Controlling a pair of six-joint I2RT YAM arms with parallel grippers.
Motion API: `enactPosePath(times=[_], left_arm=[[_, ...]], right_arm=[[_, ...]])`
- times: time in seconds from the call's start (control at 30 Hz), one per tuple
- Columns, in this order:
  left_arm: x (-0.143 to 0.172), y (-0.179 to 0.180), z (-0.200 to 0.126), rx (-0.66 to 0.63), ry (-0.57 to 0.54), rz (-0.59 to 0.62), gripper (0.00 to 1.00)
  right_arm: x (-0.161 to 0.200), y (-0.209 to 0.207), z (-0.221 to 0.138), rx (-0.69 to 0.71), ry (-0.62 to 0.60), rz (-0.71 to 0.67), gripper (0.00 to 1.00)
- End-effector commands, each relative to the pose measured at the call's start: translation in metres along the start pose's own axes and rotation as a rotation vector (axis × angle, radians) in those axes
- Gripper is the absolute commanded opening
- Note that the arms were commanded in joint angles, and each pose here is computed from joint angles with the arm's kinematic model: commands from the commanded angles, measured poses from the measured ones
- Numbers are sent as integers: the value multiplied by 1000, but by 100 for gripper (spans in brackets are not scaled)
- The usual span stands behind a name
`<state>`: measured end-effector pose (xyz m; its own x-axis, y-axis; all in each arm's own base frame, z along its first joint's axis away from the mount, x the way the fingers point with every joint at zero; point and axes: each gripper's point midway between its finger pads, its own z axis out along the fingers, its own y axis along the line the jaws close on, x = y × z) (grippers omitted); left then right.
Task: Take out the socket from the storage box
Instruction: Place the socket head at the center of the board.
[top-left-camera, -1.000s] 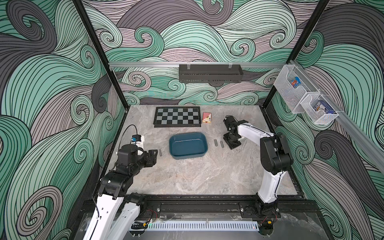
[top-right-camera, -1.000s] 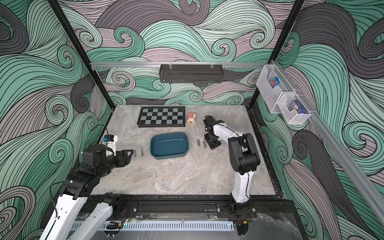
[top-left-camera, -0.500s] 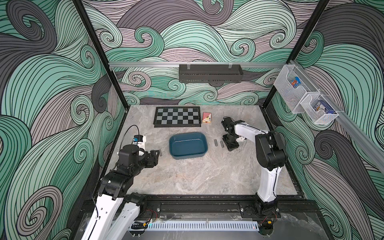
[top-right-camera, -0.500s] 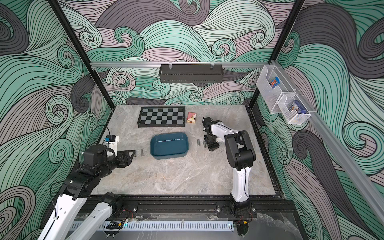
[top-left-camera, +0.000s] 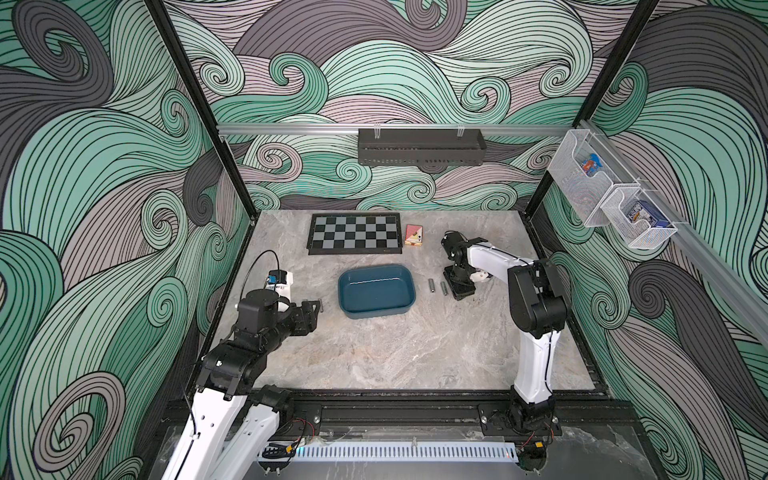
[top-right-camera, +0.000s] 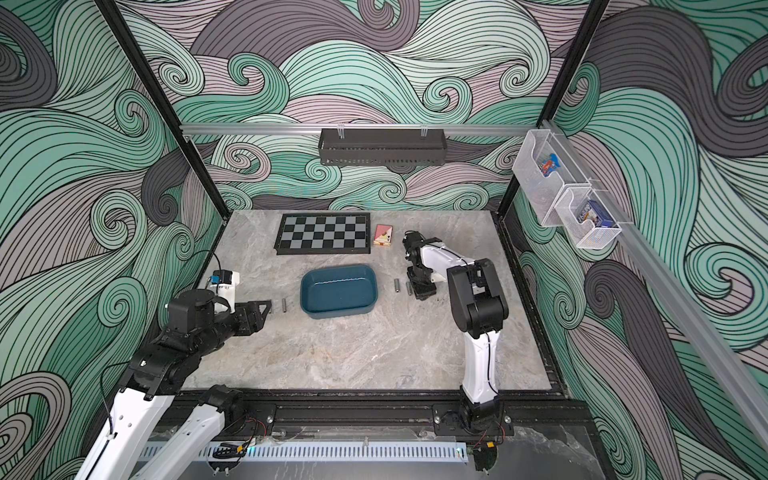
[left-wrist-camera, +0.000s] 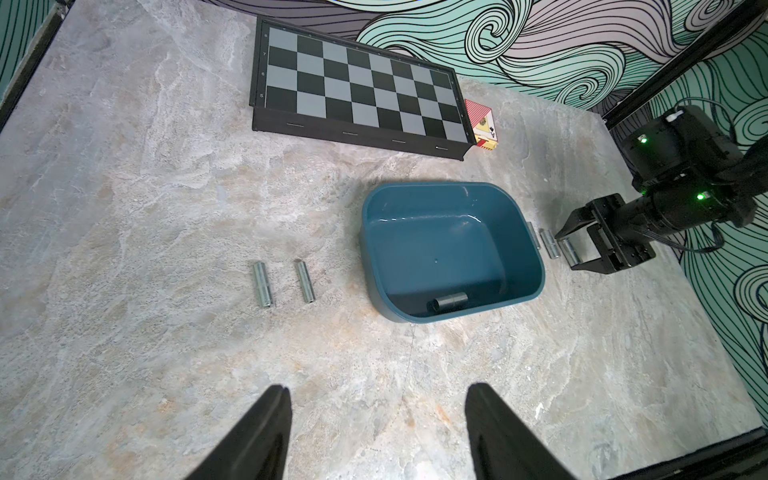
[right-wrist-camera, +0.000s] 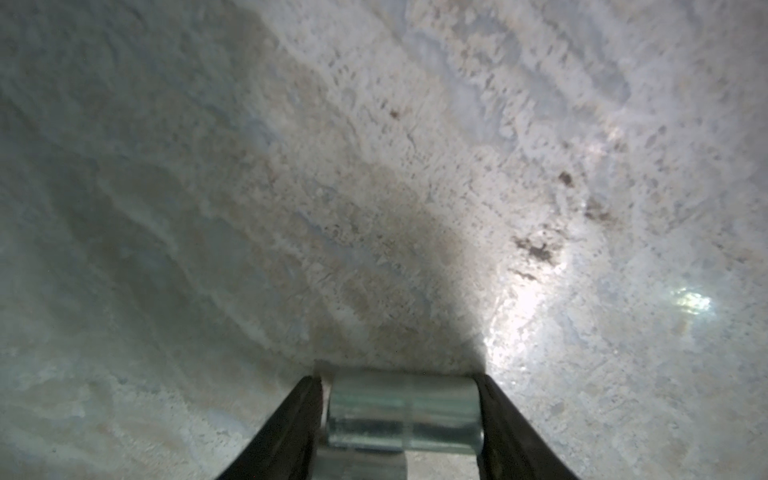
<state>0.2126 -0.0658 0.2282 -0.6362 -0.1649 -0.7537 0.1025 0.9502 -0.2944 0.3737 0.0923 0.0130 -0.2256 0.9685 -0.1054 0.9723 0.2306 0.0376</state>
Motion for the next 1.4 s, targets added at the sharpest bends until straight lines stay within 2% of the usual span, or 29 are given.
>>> enactPosePath(times=[0.0, 0.83, 1.37], left_arm=[[1, 0, 3, -2, 6, 21, 70], [2, -3, 6, 12, 25, 22, 71], [2, -4, 4, 19, 17, 29, 73]], right_arm=[[4, -9, 14, 51, 26, 9, 63], [-2, -22, 8, 56, 38, -24, 74], [-8, 2, -28, -66, 42, -103, 79]])
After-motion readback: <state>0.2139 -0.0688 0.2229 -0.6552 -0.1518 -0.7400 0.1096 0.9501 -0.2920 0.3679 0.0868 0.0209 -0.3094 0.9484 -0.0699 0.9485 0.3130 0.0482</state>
